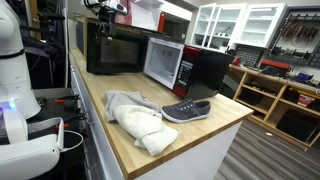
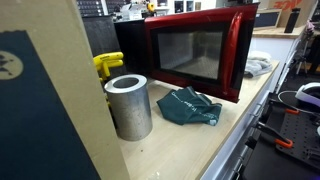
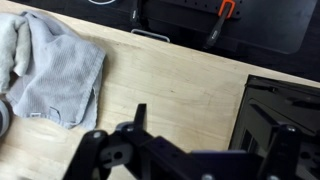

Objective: Close the microwave door

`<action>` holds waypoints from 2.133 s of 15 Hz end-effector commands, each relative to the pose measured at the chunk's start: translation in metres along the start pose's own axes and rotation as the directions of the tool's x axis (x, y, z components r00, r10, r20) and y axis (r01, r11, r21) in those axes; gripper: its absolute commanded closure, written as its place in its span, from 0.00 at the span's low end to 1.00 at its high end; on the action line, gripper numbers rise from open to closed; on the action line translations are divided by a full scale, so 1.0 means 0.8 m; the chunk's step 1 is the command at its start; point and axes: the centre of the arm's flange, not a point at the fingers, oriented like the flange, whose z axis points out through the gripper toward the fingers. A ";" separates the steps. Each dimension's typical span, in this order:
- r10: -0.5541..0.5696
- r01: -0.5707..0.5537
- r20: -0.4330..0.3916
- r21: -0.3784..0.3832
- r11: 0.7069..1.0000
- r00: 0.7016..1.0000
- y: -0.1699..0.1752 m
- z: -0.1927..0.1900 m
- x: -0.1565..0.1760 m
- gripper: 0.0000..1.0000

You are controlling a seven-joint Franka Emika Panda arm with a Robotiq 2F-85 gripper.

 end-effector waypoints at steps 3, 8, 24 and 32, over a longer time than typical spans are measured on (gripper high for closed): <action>0.000 0.000 0.000 0.000 1.000 1.000 0.000 0.000 0.000 0.00; 0.003 -0.004 -0.036 -0.025 1.000 0.999 0.004 -0.018 0.011 0.00; -0.064 0.015 -0.416 -0.121 0.993 0.907 -0.064 -0.214 0.065 0.00; -0.147 0.223 -0.471 0.108 0.969 0.870 -0.135 -0.213 0.096 0.00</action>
